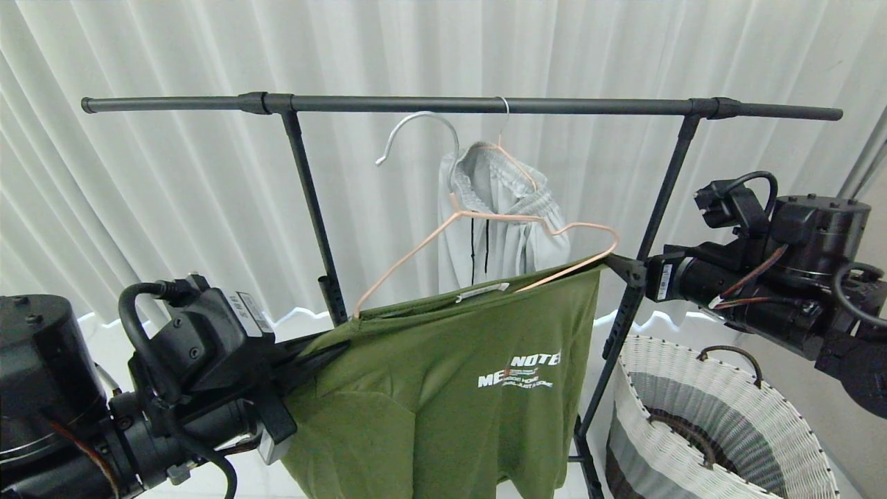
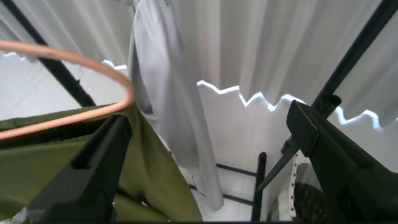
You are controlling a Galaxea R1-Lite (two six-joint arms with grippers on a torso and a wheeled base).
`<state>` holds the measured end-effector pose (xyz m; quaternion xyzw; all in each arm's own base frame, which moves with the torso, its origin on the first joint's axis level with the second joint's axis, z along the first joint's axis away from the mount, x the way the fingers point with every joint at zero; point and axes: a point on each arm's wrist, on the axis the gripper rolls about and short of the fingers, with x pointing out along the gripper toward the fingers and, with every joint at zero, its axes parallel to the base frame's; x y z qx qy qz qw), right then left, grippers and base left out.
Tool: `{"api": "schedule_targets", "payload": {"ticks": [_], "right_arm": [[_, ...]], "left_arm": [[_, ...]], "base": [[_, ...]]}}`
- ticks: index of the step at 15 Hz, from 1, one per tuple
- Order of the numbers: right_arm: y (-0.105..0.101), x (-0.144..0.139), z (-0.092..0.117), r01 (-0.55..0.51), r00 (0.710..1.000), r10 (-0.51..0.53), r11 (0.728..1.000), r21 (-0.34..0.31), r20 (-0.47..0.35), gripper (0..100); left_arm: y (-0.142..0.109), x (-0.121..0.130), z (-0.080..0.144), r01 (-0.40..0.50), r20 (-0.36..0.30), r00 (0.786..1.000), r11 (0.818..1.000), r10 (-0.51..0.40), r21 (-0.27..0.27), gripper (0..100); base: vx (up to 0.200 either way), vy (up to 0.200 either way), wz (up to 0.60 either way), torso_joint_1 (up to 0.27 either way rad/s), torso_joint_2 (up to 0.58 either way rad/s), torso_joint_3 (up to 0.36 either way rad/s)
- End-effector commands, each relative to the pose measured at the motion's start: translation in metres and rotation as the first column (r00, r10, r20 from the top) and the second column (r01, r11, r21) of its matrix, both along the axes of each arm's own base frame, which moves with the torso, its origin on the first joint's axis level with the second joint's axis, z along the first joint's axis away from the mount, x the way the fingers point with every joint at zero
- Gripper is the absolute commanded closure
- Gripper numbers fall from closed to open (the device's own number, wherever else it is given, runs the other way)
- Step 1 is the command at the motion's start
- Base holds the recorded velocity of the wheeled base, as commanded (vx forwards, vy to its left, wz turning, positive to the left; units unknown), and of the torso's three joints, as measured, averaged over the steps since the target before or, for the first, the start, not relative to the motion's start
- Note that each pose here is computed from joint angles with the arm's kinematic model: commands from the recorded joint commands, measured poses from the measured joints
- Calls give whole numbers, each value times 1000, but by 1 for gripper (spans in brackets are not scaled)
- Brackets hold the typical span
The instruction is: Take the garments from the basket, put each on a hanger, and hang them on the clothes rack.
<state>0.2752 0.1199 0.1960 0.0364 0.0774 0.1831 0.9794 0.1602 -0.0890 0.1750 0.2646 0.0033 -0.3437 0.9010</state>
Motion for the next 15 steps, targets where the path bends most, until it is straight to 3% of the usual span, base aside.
{"api": "schedule_targets", "payload": {"ticks": [1, 8, 10, 15], "right_arm": [[-4, 3, 4, 16, 1000, -17, 1000, 6, 15, 0], [-8, 5, 12, 31, 999, -32, 999, 18, 41, 0], [-8, 4, 14, 30, 999, -31, 999, 19, 44, 0], [0, -9, 26, -24, 996, 22, 999, 24, 83, 0]], "left_arm": [[0, 0, 0, -2, -2, 1000, 1000, 2, -1, 100], [1, -1, -5, -5, -17, 1000, 1000, 5, 13, 100], [2, -1, -7, -34, -3, 999, 998, 34, 45, 100], [-3, 4, -3, -21, 14, 1000, 998, 20, 52, 100]], "base": [[0, 0, 0, 0, 0, 0], [0, 0, 0, 0, 0, 0], [0, 0, 0, 0, 0, 0], [0, 0, 0, 0, 0, 0]]}}
